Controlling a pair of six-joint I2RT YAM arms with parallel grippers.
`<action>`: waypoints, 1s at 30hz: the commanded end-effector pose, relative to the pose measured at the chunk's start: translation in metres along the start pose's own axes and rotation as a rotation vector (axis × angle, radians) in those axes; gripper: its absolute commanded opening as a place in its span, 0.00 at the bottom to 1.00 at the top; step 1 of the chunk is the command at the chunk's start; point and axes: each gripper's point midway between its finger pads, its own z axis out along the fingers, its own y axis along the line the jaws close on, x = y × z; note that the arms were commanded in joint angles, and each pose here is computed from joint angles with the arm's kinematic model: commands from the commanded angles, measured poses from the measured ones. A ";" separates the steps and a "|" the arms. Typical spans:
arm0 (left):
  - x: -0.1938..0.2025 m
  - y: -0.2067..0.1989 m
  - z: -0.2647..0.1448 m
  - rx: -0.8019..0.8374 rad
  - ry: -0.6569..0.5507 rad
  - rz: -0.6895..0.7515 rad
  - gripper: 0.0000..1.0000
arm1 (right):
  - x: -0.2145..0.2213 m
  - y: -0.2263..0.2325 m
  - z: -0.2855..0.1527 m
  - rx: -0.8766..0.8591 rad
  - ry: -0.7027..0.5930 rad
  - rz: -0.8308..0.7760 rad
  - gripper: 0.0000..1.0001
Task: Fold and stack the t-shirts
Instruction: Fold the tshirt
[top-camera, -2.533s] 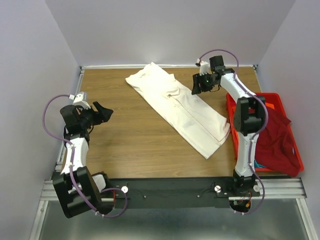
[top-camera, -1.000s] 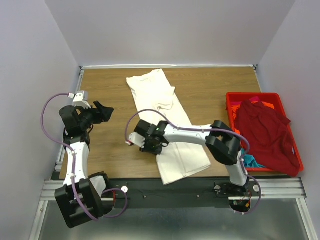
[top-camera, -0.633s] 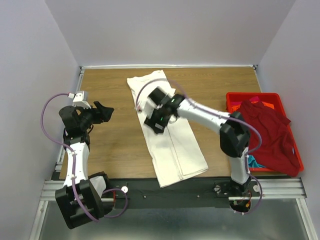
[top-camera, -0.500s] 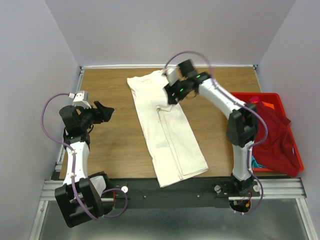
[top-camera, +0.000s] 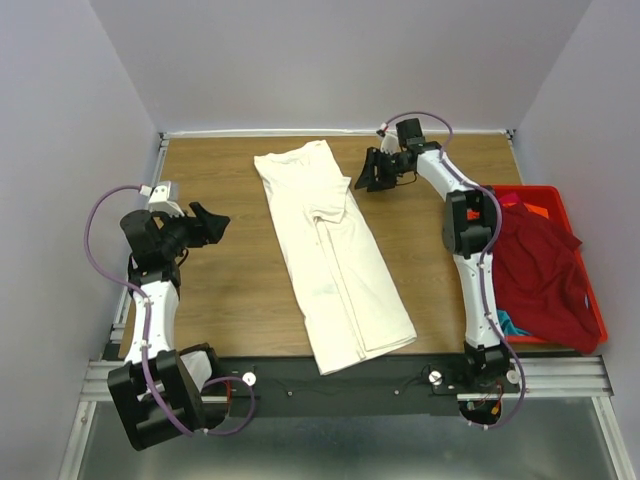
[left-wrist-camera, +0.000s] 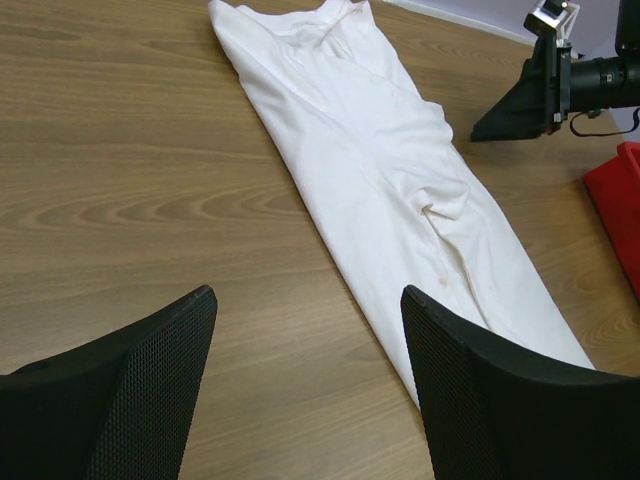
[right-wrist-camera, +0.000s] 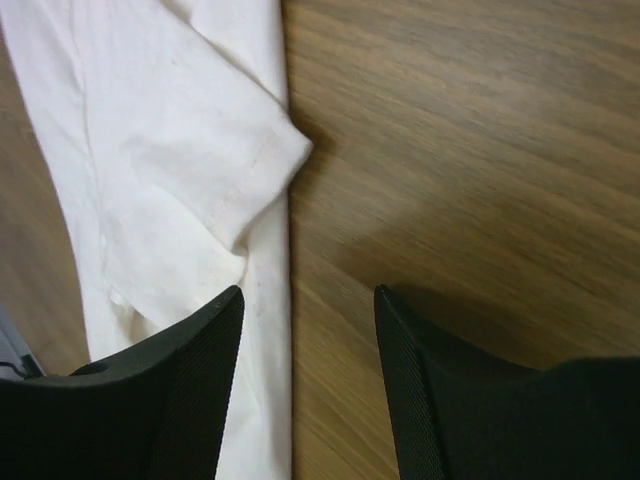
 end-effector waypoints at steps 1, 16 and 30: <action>-0.002 -0.005 0.001 0.032 -0.003 0.021 0.82 | -0.007 0.013 0.017 -0.092 -0.008 0.078 0.61; 0.000 -0.005 0.001 0.023 -0.001 0.018 0.82 | -0.008 -0.004 0.059 -0.141 -0.020 0.189 0.50; -0.003 -0.005 0.000 0.016 -0.009 0.026 0.82 | -0.005 -0.016 0.073 -0.117 -0.028 0.237 0.41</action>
